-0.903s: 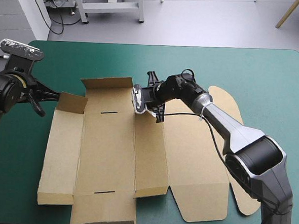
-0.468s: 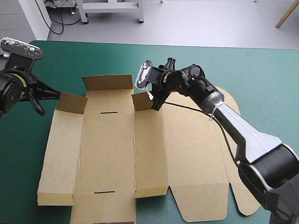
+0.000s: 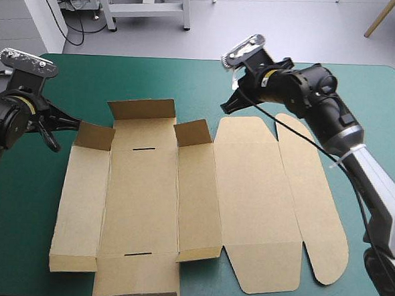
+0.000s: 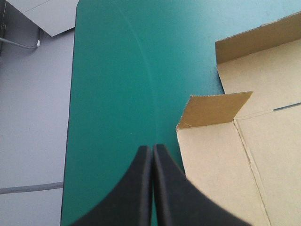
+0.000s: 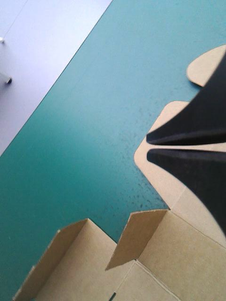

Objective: Fold the box

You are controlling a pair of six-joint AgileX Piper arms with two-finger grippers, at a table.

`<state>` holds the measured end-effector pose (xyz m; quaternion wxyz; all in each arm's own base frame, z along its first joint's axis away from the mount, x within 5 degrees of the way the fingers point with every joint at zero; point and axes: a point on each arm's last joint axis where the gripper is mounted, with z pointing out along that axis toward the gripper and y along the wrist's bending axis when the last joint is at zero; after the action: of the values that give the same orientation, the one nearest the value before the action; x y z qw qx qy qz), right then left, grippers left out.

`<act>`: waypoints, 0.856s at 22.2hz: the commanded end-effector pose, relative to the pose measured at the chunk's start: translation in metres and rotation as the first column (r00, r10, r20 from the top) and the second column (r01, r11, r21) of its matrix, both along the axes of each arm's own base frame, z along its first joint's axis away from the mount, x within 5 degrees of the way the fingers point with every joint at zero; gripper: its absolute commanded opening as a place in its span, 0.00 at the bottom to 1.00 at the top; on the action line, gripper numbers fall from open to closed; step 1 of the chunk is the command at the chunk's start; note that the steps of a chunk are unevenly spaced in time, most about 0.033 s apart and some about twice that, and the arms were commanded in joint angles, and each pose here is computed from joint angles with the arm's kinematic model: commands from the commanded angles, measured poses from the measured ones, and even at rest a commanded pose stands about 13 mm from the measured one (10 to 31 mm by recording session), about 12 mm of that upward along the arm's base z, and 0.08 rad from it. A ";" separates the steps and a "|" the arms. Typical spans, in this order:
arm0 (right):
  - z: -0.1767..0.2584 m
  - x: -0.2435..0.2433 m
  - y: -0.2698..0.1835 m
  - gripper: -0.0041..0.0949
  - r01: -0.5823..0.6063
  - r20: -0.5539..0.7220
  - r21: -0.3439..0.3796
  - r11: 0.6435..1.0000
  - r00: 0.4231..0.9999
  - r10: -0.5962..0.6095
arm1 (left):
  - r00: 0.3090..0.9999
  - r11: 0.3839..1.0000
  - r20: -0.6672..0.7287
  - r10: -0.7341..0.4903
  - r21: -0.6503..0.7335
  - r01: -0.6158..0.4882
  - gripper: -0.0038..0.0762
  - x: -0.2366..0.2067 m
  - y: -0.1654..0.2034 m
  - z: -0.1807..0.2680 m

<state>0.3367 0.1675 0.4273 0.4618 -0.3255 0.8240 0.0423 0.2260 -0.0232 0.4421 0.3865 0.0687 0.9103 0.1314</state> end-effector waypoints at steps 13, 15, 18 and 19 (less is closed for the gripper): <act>0.028 -0.024 -0.119 0.03 0.366 -0.188 0.015 0.930 0.915 -0.357 | 0.995 0.996 0.062 0.074 0.053 -0.077 0.08 -0.008 0.017 0.015; 0.023 -0.023 -0.120 0.03 0.356 -0.204 0.013 0.934 0.916 -0.346 | 0.999 0.999 0.017 0.052 -0.002 -0.052 0.07 -0.008 0.022 0.011; 0.023 -0.023 -0.118 0.03 0.340 -0.202 0.020 0.940 0.922 -0.329 | 0.998 0.991 -0.049 0.045 -0.126 -0.051 0.07 -0.010 0.043 0.005; 0.023 -0.023 -0.118 0.03 0.340 -0.200 0.021 0.940 0.923 -0.330 | 0.995 0.984 -0.073 0.066 -0.159 -0.077 0.07 -0.013 0.055 0.003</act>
<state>0.3250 0.0540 0.4264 0.3339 -0.1650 0.9278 0.0196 0.2213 0.0206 0.4326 0.3261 0.0206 0.9410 0.0881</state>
